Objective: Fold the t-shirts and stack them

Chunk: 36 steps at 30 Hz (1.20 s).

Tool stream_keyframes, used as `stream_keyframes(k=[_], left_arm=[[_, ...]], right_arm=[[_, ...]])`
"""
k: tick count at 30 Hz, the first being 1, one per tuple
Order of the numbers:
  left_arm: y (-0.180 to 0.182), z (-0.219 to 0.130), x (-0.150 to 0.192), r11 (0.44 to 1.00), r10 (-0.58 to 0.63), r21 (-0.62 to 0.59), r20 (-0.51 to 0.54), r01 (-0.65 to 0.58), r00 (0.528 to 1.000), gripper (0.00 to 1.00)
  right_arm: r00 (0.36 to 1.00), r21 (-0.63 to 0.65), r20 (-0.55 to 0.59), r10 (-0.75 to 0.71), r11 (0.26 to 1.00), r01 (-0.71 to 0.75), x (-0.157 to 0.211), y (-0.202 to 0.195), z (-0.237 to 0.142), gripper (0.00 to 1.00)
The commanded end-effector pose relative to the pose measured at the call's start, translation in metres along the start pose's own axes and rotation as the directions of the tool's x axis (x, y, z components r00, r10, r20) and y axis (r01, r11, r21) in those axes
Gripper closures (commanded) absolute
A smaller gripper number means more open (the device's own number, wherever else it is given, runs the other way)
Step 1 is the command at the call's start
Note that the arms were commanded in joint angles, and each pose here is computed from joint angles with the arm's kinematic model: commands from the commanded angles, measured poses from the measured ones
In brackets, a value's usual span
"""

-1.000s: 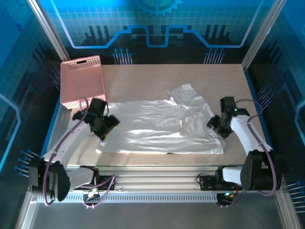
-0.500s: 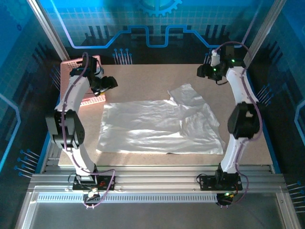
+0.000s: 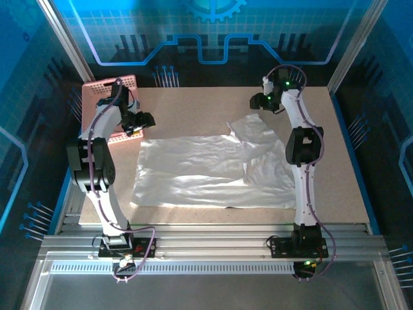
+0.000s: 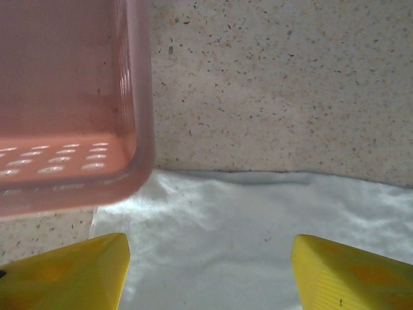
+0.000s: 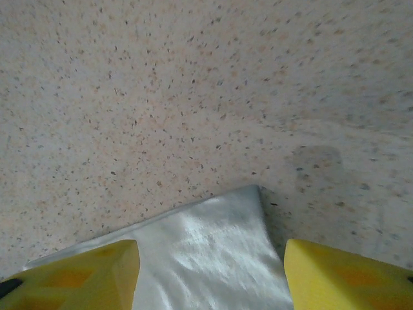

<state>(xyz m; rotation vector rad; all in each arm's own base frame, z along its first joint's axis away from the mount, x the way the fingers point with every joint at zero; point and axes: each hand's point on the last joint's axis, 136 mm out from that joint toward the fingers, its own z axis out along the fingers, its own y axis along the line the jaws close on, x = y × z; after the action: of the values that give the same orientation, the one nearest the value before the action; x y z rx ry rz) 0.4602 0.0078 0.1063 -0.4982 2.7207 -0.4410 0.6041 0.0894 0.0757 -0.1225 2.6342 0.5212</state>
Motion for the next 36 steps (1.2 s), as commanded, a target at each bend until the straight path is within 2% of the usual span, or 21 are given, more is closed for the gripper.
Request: stream_keyframes(k=[1, 8, 17, 20, 22, 28, 36], left_arm=[[0.011, 0.018, -0.003, 1.0, -0.022, -0.007, 0.008, 0.022, 1.0, 0.32], [0.025, 0.038, 0.004, 0.999, -0.043, -0.034, -0.012, 0.043, 0.999, 0.33], [0.035, 0.055, 0.012, 0.996, -0.076, -0.06, -0.041, 0.074, 0.996, 0.37], [0.037, 0.057, 0.015, 0.995, -0.076, -0.065, -0.054, 0.073, 0.996, 0.38], [0.039, 0.058, 0.019, 0.995, -0.073, -0.071, -0.063, 0.068, 0.995, 0.38], [0.046, 0.059, 0.023, 0.993, -0.067, -0.102, -0.07, 0.059, 0.995, 0.39], [0.046, 0.052, 0.02, 0.991, -0.074, -0.117, -0.029, 0.07, 0.997, 0.39]], right_arm=[[1.0, -0.006, -0.023, -0.009, 1.0, 0.009, 0.005, 0.006, 0.013, 0.38], [0.999, 0.041, -0.052, -0.016, 0.999, 0.018, 0.013, 0.0, 0.029, 0.38], [0.994, 0.031, -0.106, 0.003, 1.0, 0.001, 0.028, 0.006, 0.037, 0.45], [0.993, 0.029, -0.12, 0.011, 1.0, -0.007, 0.032, 0.006, 0.038, 0.51], [0.993, 0.021, -0.122, 0.012, 1.0, -0.009, 0.032, 0.008, 0.038, 0.6], [0.993, 0.054, -0.098, 0.062, 0.997, -0.057, 0.028, 0.0, 0.034, 0.99], [0.992, 0.222, 0.016, 0.126, 0.967, -0.126, 0.012, -0.033, -0.011, 1.0]])
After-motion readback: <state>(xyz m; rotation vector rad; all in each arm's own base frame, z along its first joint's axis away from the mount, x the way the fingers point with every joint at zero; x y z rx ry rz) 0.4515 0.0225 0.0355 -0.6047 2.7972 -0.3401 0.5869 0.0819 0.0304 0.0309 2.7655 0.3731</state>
